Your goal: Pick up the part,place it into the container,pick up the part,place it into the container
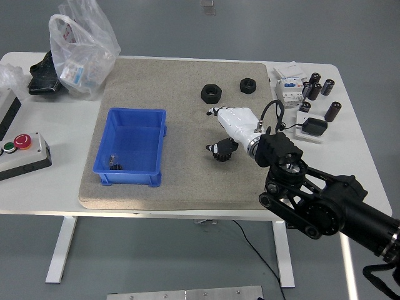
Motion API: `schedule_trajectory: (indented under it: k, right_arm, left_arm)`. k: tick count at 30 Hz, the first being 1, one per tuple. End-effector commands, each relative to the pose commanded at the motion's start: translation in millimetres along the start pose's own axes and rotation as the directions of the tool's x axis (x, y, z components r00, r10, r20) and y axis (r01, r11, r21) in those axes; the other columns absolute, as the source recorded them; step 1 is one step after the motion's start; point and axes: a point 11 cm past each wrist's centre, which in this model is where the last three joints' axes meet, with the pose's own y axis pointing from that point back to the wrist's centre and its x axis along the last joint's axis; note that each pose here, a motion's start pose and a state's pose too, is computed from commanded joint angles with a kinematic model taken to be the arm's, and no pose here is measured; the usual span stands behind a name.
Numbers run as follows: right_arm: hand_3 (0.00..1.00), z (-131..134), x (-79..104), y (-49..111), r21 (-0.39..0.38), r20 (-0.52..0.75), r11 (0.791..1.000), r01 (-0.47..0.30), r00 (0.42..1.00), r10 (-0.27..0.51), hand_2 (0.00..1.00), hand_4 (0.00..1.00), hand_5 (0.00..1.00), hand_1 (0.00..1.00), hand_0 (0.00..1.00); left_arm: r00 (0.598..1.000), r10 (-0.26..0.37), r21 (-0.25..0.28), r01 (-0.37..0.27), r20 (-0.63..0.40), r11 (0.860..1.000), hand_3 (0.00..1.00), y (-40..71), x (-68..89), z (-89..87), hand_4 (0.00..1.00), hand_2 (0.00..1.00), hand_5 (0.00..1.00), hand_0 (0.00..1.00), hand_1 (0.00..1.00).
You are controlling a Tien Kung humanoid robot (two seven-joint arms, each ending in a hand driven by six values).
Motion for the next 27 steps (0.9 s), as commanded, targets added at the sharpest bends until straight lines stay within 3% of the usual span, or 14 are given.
schedule_trajectory:
  k: [10,11,16,17,22,23,27]
  right_arm:
    - [0.899,10,-23.8,1.6,-0.049,-0.050,0.995,0.088,0.995,-0.091,0.862,0.989,0.489,0.681,0.357]
    - [0.862,11,-26.4,1.5,-0.053,-0.052,0.994,0.094,0.994,-0.097,0.806,0.976,0.485,0.652,0.350]
    - [0.862,13,-34.6,1.2,-0.065,-0.051,0.992,0.107,0.993,-0.110,0.806,0.976,0.485,0.652,0.350]
    - [0.616,14,-35.5,1.1,-0.066,-0.050,0.992,0.107,0.993,-0.110,0.548,0.459,0.209,0.507,0.316]
    - [0.616,15,-38.6,0.8,-0.066,-0.044,0.992,0.104,0.993,-0.107,0.548,0.459,0.209,0.507,0.316]
    - [0.508,15,-39.1,0.8,-0.065,-0.044,0.993,0.103,0.993,-0.106,0.405,0.337,0.002,0.453,0.284]
    - [0.508,15,-40.1,0.6,-0.063,-0.041,0.993,0.101,0.994,-0.104,0.405,0.337,0.002,0.453,0.284]
  left_arm:
    - [1.000,-0.001,0.001,0.001,0.003,1.000,0.692,0.1,-0.7,-0.5,0.663,0.612,0.240,0.655,0.632]
    - [1.000,-0.001,0.001,0.001,0.003,1.000,0.691,0.1,-0.8,-0.2,0.662,0.612,0.238,0.655,0.632]
    - [1.000,-0.003,0.000,0.003,0.004,1.000,0.691,0.2,-1.2,0.4,0.662,0.612,0.238,0.655,0.632]
    - [1.000,-0.003,0.000,0.003,0.005,1.000,0.691,0.2,-1.3,0.4,0.662,0.612,0.237,0.655,0.632]
    - [1.000,-0.003,0.000,0.003,0.006,1.000,0.691,0.1,-1.0,0.6,0.662,0.612,0.237,0.655,0.632]
    - [1.000,-0.002,-0.001,0.002,0.006,1.000,0.690,0.1,-0.9,0.7,0.661,0.612,0.237,0.655,0.632]
    - [1.000,-0.004,-0.002,0.004,0.007,1.000,0.690,0.2,-1.7,0.7,0.661,0.612,0.237,0.655,0.632]
